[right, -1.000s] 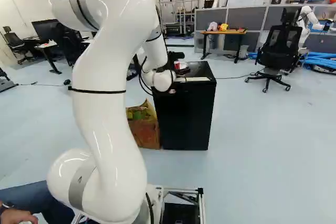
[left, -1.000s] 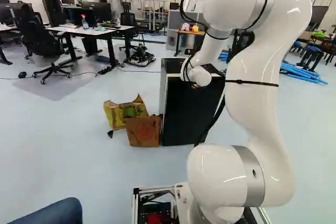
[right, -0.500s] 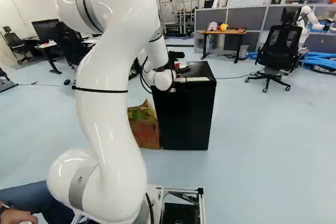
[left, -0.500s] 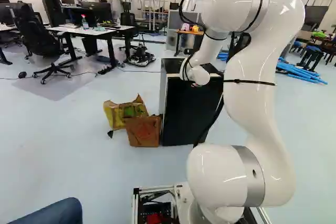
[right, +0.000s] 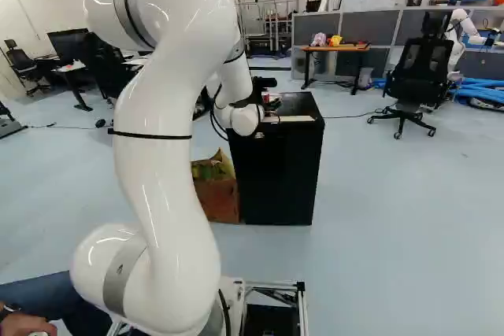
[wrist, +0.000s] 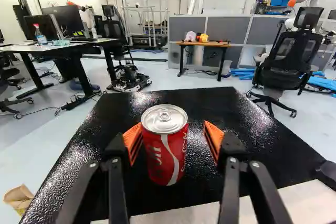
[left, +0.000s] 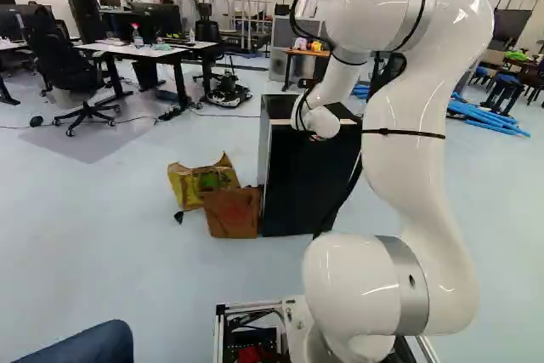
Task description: Grab a drink from the fridge
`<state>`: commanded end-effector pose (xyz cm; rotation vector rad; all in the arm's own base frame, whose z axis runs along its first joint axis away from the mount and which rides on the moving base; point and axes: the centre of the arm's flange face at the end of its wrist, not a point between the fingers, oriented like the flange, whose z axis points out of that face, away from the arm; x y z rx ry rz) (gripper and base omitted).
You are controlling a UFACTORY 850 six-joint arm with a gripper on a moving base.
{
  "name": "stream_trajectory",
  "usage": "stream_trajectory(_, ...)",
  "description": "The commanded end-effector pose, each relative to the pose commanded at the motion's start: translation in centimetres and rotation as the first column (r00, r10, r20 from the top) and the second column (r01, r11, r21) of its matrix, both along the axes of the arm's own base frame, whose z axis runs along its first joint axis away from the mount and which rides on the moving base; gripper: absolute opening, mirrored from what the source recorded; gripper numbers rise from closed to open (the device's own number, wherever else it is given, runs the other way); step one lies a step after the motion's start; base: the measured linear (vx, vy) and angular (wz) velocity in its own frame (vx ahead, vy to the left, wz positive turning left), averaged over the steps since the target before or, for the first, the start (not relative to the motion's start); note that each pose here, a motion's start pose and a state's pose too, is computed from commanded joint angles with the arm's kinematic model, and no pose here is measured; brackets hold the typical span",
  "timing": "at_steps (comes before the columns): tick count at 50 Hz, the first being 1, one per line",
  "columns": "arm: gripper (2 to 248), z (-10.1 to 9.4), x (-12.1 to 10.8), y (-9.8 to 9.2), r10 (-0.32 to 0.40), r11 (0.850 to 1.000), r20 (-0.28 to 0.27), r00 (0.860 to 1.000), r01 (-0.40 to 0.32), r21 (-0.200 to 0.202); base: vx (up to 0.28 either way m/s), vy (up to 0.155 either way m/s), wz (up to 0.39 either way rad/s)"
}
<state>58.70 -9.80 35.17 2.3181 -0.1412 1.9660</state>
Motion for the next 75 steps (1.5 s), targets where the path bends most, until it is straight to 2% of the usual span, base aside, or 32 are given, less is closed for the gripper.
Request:
stream_trajectory(4,164,0.0,0.0,0.0,0.0,1.0,0.0,1.0,0.0,0.0,0.0,0.0,0.0)
stream_trajectory(5,126,0.0,0.0,0.0,0.0,1.0,0.0,1.0,0.0,0.0,0.0,0.0,0.0)
stream_trajectory(9,126,0.0,0.0,0.0,0.0,1.0,0.0,1.0,0.0,0.0,0.0,0.0,0.0)
stream_trajectory(10,100,0.0,0.0,0.0,0.0,1.0,0.0,1.0,0.0,0.0,0.0,0.0,0.0)
stream_trajectory(23,100,0.3,0.0,0.0,0.0,1.0,0.006,1.0,0.0,-0.001,0.0,0.0,0.0)
stream_trajectory(62,100,4.7,-0.1,0.0,0.001,1.0,0.077,0.997,0.0,-0.013,0.0,0.0,0.0)
stream_trajectory(75,100,4.7,-0.2,0.1,0.001,1.0,0.076,0.997,0.0,-0.013,0.0,0.0,0.0)
